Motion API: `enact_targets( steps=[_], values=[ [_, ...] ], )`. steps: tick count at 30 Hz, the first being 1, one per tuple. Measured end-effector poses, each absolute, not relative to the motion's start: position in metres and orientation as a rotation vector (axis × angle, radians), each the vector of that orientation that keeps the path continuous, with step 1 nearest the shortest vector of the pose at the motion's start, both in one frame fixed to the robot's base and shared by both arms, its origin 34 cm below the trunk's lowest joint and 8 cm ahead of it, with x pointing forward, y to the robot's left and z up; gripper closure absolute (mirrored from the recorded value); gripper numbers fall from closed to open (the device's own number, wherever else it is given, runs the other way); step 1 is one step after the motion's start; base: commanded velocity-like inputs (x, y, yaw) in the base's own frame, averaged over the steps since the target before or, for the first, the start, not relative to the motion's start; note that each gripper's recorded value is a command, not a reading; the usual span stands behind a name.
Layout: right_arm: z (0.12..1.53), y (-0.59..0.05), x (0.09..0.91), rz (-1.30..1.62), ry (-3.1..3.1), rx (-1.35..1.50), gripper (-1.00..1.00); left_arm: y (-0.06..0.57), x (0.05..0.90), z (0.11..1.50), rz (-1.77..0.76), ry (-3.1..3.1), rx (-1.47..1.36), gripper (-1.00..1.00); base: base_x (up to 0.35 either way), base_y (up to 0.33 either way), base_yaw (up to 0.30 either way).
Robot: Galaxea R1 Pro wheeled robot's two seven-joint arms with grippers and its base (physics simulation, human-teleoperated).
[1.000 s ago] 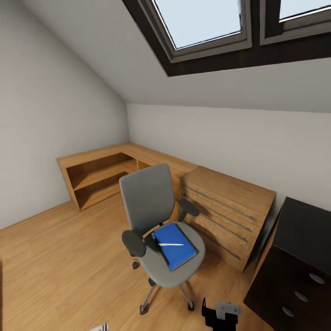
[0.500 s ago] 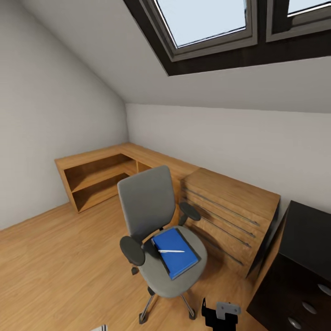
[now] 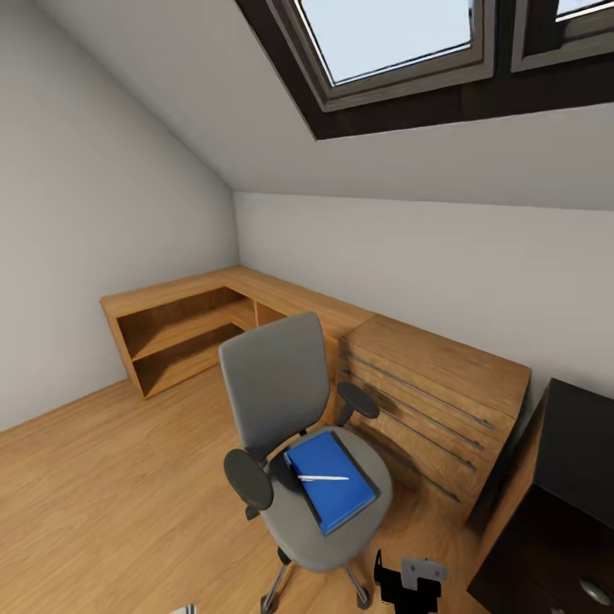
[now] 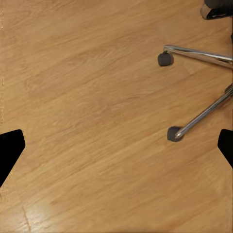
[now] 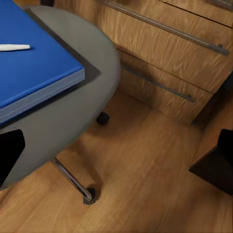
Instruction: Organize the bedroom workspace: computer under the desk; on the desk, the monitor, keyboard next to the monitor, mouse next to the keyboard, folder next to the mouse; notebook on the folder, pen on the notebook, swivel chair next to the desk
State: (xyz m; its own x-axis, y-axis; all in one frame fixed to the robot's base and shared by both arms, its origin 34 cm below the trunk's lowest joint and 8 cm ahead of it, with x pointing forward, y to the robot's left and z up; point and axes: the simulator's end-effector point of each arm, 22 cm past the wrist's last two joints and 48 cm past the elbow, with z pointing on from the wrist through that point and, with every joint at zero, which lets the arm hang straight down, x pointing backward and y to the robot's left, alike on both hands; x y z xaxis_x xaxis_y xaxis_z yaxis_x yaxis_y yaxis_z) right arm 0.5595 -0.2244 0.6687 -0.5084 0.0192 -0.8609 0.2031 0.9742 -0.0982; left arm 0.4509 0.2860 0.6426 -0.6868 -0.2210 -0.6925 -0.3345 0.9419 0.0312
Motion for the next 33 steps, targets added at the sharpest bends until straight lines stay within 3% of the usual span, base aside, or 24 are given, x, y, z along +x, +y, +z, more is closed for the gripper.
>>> enact_targets(
  steps=[24, 33],
  values=[
    [0.758, -0.208, 0.675, -0.124, 2.306, 0.245, -1.0, 0.316, 0.439, 0.632, 0.261, 2.375, -0.537, -1.0, 0.145, 0.001, 0.0],
    [0.787, -0.189, 0.691, 0.033, 2.339, 0.092, -1.0, 0.325, 0.442, 0.634, 0.277, 2.36, -0.574, -1.0, -0.073, -0.022, 0.0]
  ],
)
